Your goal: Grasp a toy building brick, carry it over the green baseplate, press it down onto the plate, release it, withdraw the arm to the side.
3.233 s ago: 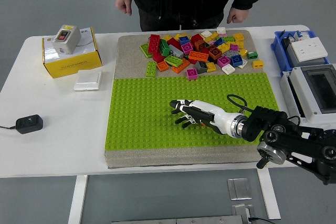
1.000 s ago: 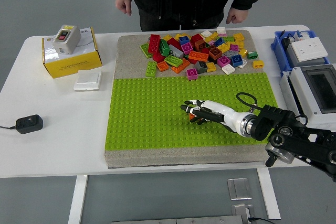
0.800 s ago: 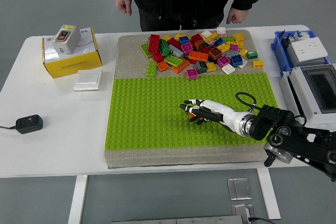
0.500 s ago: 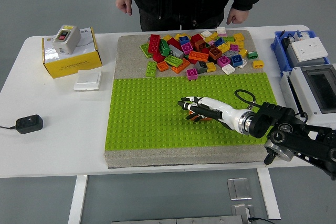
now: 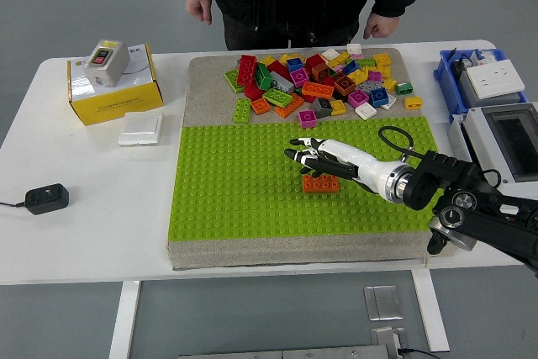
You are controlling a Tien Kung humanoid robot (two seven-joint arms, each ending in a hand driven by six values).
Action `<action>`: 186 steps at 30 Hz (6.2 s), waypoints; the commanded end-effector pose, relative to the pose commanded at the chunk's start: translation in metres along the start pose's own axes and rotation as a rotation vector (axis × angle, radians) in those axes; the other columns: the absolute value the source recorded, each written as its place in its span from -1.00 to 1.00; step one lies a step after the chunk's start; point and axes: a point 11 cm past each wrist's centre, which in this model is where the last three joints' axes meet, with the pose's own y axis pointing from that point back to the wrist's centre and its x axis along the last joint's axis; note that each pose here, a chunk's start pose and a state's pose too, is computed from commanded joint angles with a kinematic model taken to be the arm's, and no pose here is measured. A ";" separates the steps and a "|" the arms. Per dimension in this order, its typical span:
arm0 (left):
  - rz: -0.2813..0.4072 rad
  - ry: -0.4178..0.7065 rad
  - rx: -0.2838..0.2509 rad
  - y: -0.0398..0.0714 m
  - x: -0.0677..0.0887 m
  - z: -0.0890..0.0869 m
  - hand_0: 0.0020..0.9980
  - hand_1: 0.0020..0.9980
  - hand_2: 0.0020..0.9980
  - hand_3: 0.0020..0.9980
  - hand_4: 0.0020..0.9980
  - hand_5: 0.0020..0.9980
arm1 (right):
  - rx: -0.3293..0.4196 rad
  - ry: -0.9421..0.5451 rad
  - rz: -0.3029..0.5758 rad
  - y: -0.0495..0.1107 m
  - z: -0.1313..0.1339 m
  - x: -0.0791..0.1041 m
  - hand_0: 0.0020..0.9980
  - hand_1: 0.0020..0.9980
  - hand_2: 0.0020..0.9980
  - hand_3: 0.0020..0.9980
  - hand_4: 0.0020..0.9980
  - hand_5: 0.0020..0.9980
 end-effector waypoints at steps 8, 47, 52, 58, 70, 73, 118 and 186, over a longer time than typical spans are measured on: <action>0.001 -0.001 0.001 0.000 0.000 -0.001 0.33 0.29 0.23 0.31 -0.21 -0.05 | -0.039 0.244 0.056 0.004 -0.009 0.006 0.38 0.43 0.64 0.81 0.40 1.00; 0.004 -0.003 0.000 0.000 0.003 0.001 0.33 0.29 0.22 0.30 -0.23 -0.06 | -0.200 0.535 0.004 -0.014 0.014 -0.004 -0.72 -0.41 0.48 -0.17 -0.33 0.81; 0.004 -0.003 -0.001 0.000 0.003 0.001 0.33 0.29 0.22 0.30 -0.23 -0.06 | -0.206 0.530 0.005 -0.015 0.017 -0.004 -0.73 -0.41 0.47 -0.17 -0.35 0.77; 0.004 -0.003 -0.003 0.000 0.002 0.002 0.33 0.29 0.22 0.30 -0.23 -0.06 | -0.209 0.526 0.010 -0.017 0.019 -0.003 -0.73 -0.42 0.47 -0.17 -0.33 0.77; 0.003 -0.002 -0.003 0.000 0.002 0.002 0.33 0.29 0.21 0.31 -0.22 -0.05 | -0.191 0.499 0.009 -0.016 0.014 -0.002 -0.74 -0.43 0.46 -0.18 -0.30 0.77; 0.003 -0.002 -0.004 0.000 0.001 0.002 0.33 0.29 0.21 0.31 -0.22 -0.05 | -0.190 0.494 0.015 -0.017 0.014 0.000 -0.74 -0.43 0.46 -0.18 -0.30 0.77; 0.002 -0.002 -0.011 0.000 0.002 0.003 0.33 0.29 0.20 0.30 -0.22 -0.05 | -0.195 0.692 0.090 -0.028 0.036 -0.022 -0.74 -0.46 0.44 -0.24 -0.27 0.72; -0.022 -0.029 -0.006 0.001 -0.018 -0.004 0.33 0.29 0.18 0.30 -0.23 -0.06 | 0.283 0.504 0.874 0.055 0.006 0.125 0.07 0.27 0.47 0.35 -0.10 0.29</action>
